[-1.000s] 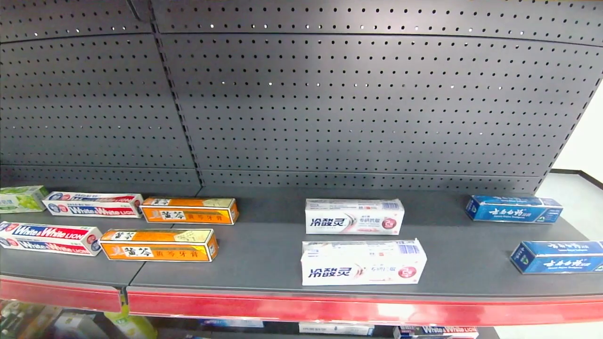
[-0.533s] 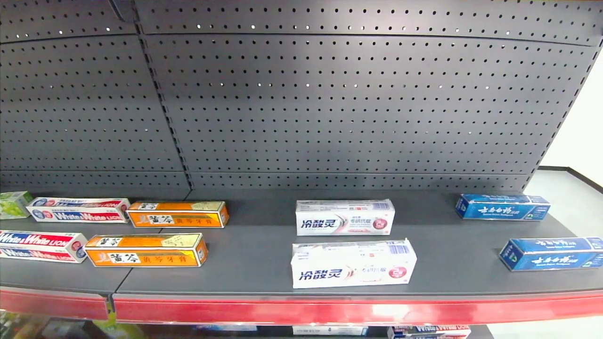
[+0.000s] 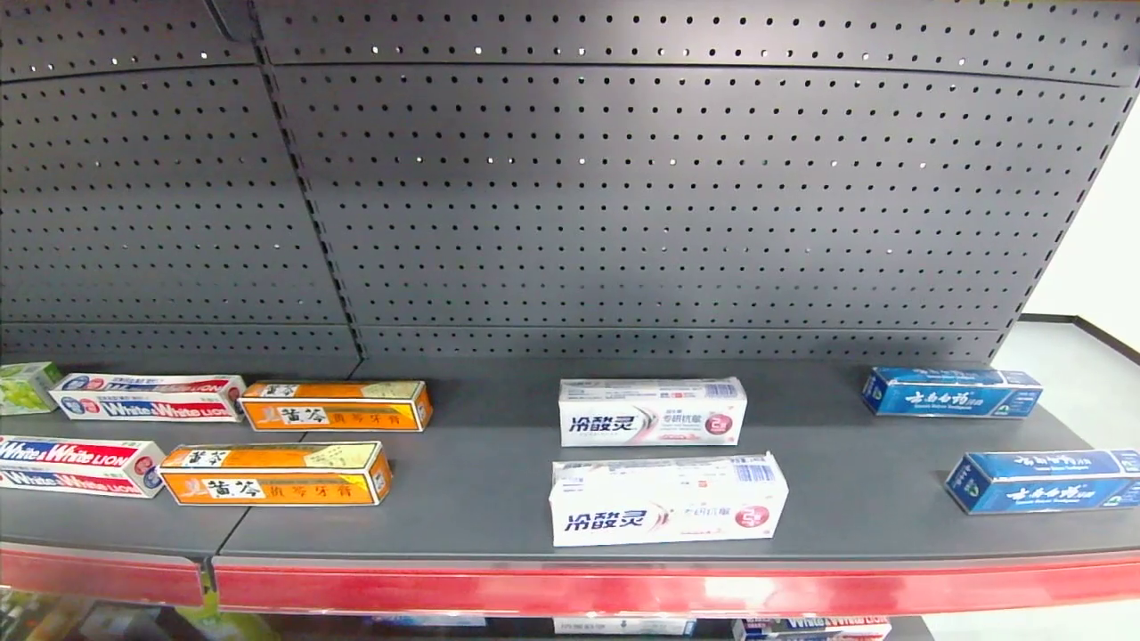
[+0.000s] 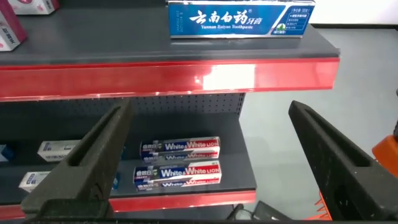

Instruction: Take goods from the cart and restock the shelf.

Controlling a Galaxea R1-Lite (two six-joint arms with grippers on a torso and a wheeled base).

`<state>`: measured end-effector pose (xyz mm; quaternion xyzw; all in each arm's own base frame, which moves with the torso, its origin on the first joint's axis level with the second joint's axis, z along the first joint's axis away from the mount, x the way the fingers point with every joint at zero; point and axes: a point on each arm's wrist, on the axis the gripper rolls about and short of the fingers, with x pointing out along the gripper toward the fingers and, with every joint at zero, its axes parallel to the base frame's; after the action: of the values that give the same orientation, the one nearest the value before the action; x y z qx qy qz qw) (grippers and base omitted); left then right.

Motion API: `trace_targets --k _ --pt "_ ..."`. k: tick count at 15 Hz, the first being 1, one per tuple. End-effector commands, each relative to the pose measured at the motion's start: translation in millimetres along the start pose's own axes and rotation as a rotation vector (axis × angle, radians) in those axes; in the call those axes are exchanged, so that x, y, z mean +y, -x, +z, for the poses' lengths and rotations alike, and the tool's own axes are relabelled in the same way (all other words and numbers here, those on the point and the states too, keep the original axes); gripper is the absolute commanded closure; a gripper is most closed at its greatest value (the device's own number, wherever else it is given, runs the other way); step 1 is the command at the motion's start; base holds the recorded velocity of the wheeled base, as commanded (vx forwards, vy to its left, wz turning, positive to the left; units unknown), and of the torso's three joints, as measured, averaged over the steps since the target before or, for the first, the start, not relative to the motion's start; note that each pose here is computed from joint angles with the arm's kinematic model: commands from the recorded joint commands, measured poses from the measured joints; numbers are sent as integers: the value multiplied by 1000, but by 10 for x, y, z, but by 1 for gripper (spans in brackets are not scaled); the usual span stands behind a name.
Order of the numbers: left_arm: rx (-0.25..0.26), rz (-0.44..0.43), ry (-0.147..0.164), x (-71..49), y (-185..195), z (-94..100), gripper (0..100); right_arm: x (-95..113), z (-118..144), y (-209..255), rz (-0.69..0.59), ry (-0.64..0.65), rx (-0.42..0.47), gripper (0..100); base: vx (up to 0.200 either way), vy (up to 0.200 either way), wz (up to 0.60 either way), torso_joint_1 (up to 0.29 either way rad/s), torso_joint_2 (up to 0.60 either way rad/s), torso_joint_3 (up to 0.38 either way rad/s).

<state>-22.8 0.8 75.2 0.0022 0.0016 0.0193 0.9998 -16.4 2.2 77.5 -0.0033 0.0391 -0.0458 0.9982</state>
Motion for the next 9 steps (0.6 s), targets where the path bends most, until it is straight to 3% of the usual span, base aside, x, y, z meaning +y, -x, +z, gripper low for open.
trace_targets --k 1,9 --pt "0 0 -3 0 0 0 0 0 1 -2 0 1 2 0 0 -200 0 -2 7 2" --pt "0 0 0 0 0 0 0 0 1 -2 0 1 2 0 0 0 0 0 0 0"
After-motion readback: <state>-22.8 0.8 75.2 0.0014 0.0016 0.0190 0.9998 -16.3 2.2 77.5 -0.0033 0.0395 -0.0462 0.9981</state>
